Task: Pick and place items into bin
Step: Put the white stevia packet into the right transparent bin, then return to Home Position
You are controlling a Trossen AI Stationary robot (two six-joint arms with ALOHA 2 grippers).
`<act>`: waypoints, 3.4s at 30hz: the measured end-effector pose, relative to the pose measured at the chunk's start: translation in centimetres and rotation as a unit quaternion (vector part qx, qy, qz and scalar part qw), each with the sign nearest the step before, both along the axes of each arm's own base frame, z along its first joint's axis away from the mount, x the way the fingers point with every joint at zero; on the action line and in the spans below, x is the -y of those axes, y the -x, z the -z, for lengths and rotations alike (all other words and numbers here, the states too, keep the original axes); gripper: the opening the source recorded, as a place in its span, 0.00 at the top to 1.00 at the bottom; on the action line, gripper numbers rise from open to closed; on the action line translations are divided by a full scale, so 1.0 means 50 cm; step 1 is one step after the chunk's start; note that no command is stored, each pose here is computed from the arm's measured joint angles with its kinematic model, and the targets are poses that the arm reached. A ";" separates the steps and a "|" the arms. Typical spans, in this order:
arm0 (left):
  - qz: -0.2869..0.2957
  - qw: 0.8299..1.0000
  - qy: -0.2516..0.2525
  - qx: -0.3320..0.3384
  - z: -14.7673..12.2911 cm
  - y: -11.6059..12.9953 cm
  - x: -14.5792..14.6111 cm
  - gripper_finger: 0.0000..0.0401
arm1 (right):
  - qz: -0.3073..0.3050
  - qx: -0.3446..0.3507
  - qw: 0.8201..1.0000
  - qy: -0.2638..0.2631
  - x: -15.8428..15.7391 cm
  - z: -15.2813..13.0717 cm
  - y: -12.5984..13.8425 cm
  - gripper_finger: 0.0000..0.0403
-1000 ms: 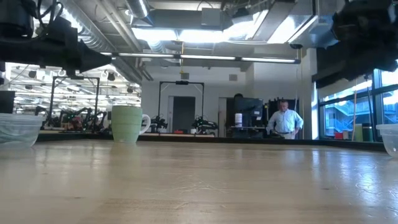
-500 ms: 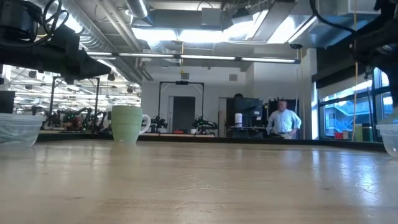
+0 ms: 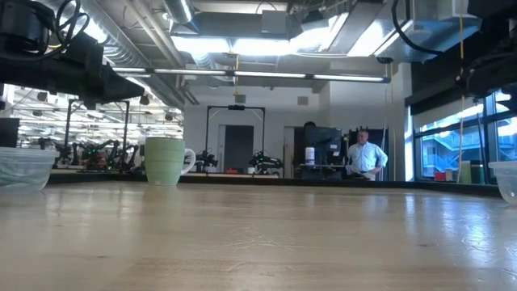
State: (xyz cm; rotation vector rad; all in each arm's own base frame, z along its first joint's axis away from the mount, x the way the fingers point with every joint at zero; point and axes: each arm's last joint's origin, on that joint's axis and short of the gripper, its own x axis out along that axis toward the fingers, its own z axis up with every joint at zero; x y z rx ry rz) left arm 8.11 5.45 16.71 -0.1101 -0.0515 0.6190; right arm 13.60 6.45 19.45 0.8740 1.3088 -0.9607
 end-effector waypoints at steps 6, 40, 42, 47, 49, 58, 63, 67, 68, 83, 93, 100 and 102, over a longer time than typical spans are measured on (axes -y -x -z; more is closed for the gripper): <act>0.000 1.000 0.000 0.000 0.000 0.000 0.000 0.88 | 0.000 -0.023 1.000 0.011 -0.004 0.014 -0.009 0.88; 0.000 1.000 -0.001 0.001 -0.001 0.000 0.000 0.88 | -0.173 0.275 0.889 0.322 0.048 -0.113 0.031 0.63; 0.000 1.000 -0.001 0.001 -0.001 0.000 0.000 0.88 | -0.223 0.302 0.873 0.310 0.046 -0.116 0.029 0.63; -0.001 1.000 -0.001 0.001 0.000 0.000 0.000 0.88 | -0.302 0.355 0.830 0.307 0.052 -0.120 0.038 0.63; -0.001 1.000 -0.001 0.001 0.000 0.000 0.000 0.88 | -0.325 0.371 0.815 0.305 0.056 -0.115 0.050 0.63; -0.002 1.000 -0.001 0.001 0.000 0.000 0.000 0.88 | -0.369 0.475 0.740 0.301 0.084 -0.070 0.116 0.63; -0.002 1.000 -0.001 0.001 0.000 0.000 0.000 0.88 | -0.347 0.575 0.676 0.304 0.102 -0.091 0.157 0.63; -0.002 1.000 -0.001 0.001 0.000 0.000 0.000 0.88 | -0.351 0.571 0.672 0.315 0.105 -0.096 0.162 0.63; -0.002 1.000 0.000 0.001 0.000 0.000 0.000 0.88 | -0.347 0.572 0.670 0.321 0.106 -0.100 0.163 0.63; -0.001 1.000 -0.002 0.003 -0.001 0.000 0.000 0.88 | -0.434 0.578 0.585 0.368 0.083 -0.059 0.131 0.63; -0.001 1.000 -0.003 0.004 -0.002 0.000 0.000 0.87 | -0.443 0.569 0.555 0.416 0.079 -0.028 0.112 0.63; -0.001 1.000 -0.002 0.004 -0.002 0.000 0.000 0.88 | -0.447 0.556 0.552 0.432 0.096 -0.027 0.106 0.63; -0.001 1.000 -0.002 0.004 -0.002 0.000 0.000 0.88 | -0.443 0.553 0.555 0.436 0.102 -0.027 0.104 0.63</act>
